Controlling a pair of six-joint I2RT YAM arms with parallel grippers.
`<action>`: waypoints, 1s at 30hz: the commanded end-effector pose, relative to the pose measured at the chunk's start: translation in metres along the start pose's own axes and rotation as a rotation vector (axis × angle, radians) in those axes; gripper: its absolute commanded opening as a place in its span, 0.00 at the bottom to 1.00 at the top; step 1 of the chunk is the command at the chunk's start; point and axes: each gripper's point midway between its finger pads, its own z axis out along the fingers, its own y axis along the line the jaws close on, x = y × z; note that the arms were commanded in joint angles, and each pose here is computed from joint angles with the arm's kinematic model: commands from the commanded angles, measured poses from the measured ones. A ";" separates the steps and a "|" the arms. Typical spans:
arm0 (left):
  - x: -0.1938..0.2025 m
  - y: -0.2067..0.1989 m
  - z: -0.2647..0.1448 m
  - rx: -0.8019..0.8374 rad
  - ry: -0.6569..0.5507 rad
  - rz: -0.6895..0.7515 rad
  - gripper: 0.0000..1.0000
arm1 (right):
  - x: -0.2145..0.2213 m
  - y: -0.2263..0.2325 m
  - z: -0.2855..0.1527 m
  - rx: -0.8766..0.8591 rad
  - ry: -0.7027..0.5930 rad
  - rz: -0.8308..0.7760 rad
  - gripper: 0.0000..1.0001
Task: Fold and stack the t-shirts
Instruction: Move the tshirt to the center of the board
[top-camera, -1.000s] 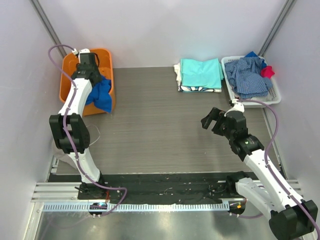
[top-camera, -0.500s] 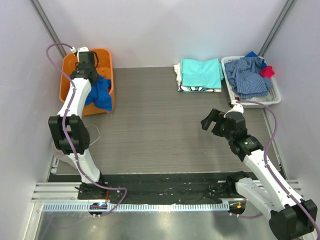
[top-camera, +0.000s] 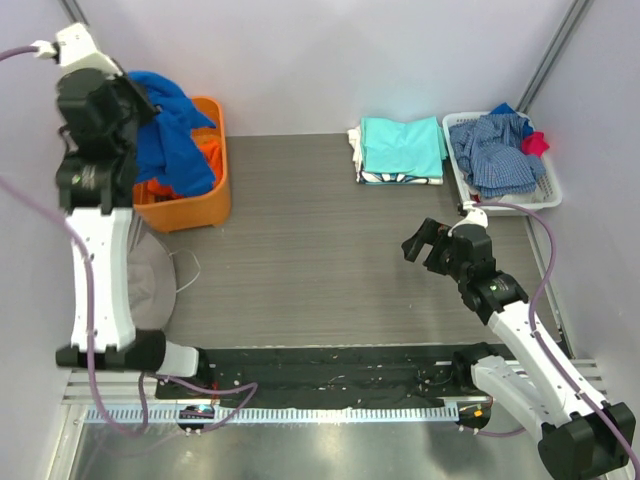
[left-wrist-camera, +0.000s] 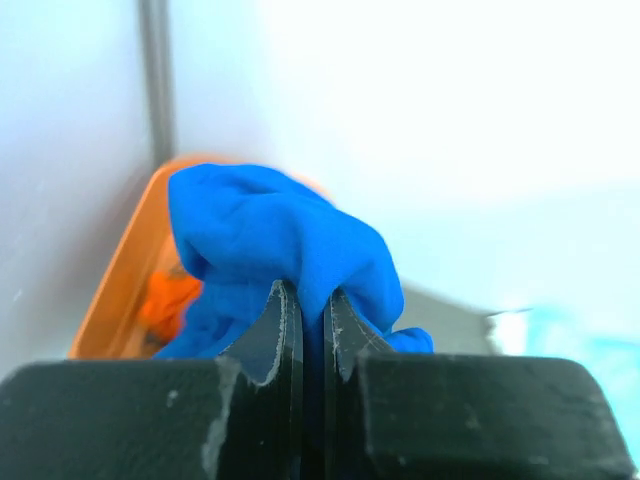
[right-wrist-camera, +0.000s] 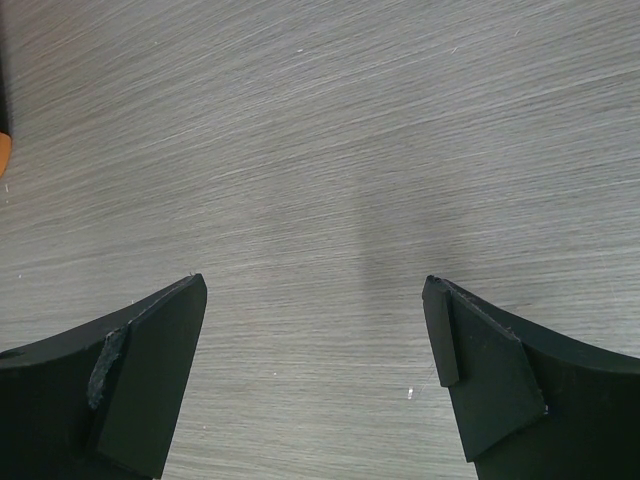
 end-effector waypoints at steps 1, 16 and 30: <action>-0.040 -0.030 -0.055 0.200 -0.082 -0.089 0.00 | -0.010 0.011 -0.007 -0.042 -0.028 0.003 0.99; -0.016 -0.112 -0.122 0.711 0.112 -0.274 0.00 | -0.012 0.011 -0.014 -0.046 -0.040 0.023 1.00; 0.190 -0.184 -0.156 0.740 0.481 -0.113 0.00 | -0.042 0.016 -0.030 -0.017 -0.100 -0.019 1.00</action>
